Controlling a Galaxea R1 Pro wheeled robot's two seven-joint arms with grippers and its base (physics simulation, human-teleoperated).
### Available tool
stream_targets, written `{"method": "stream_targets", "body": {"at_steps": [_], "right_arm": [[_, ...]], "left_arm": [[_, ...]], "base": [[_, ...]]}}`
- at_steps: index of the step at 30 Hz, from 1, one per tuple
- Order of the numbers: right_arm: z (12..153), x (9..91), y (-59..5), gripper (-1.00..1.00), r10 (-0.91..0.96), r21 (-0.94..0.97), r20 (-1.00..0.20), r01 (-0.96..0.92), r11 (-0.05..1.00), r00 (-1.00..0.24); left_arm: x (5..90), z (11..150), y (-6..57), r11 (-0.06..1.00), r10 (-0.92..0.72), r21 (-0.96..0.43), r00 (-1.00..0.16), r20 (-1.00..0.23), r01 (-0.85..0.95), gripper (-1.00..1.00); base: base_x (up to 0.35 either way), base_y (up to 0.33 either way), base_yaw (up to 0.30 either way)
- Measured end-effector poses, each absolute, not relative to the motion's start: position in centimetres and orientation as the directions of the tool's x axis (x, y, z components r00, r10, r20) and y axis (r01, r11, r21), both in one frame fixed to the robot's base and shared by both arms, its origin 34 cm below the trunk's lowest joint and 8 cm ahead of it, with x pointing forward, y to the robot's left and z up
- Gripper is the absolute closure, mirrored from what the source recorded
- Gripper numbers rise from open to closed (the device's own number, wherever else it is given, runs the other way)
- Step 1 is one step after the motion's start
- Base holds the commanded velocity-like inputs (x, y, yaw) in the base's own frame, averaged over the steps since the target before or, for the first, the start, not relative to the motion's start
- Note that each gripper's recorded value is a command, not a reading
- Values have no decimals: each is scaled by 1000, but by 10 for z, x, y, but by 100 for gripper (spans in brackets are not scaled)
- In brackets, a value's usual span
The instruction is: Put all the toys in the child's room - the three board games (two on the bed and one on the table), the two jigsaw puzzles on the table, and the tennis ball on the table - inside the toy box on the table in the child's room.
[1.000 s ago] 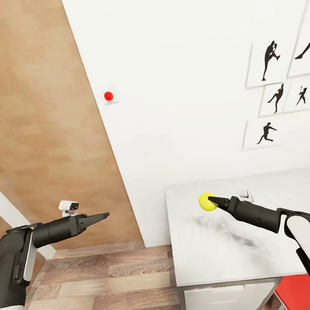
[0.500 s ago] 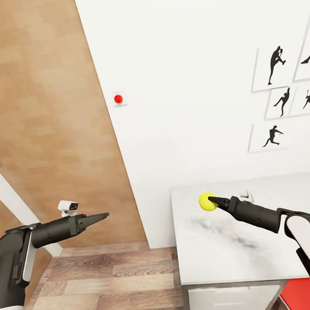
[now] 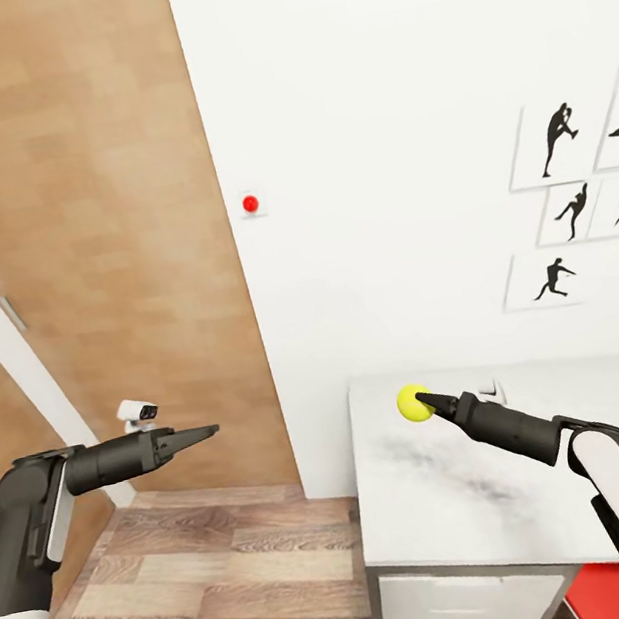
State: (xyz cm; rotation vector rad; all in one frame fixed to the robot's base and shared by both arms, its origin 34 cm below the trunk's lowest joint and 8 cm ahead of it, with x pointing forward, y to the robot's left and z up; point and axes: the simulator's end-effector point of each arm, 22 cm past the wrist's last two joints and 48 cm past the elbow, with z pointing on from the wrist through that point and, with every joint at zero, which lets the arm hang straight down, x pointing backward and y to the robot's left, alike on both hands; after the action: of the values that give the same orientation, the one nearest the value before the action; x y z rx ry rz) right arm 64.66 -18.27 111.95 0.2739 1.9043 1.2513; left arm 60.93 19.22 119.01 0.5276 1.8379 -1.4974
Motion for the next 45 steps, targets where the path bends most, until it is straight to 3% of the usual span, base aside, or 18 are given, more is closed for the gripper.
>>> {"method": "stream_targets", "body": {"at_steps": [35, 45], "right_arm": [[1108, 646, -184, 100, 561, 829, -519, -223, 512, -645], [1108, 645, -185, 100, 561, 830, -519, -224, 511, -645]], "left_arm": [[611, 1187, 196, 245, -145, -696, -684, -715, 675, -100], [611, 1187, 196, 245, -145, -696, -684, -715, 675, -100]], "base": [[-3, -74, 3], [0, -8, -189]]}}
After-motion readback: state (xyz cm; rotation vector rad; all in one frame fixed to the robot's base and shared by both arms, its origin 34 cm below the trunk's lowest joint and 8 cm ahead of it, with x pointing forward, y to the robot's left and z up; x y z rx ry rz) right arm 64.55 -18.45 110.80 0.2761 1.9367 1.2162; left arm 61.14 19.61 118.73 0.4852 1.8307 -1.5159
